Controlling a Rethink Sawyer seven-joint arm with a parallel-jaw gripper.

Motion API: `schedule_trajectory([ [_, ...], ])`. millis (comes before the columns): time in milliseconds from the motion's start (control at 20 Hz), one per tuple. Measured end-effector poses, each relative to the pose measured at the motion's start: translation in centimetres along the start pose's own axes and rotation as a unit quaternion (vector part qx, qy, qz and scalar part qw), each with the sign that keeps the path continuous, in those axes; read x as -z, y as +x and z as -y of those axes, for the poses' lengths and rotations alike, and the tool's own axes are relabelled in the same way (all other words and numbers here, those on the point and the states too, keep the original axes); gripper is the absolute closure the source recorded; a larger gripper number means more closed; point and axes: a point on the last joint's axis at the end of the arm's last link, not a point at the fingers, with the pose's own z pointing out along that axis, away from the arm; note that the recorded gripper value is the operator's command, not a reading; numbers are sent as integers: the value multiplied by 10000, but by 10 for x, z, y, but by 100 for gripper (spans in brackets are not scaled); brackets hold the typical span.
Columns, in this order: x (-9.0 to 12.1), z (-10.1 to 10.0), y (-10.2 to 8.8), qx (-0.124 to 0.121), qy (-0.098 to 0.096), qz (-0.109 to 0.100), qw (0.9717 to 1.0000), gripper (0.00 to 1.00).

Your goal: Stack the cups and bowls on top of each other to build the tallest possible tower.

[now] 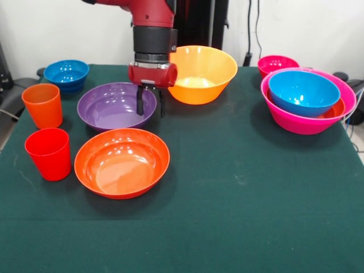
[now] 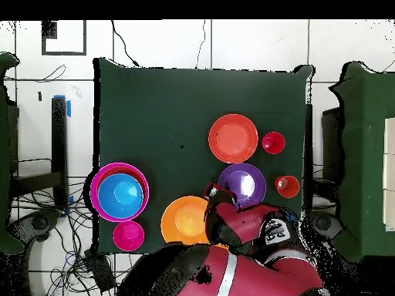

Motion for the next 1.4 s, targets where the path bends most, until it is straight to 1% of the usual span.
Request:
schedule_trajectory([
  [250,7,-1,-9,5,-6,95,10000,0],
  [500,11,4,-14,10,56,151,9999,0],
  [900,15,12,-15,4,152,172,9997,0],
  [1400,15,10,-15,20,148,170,9997,0],
])
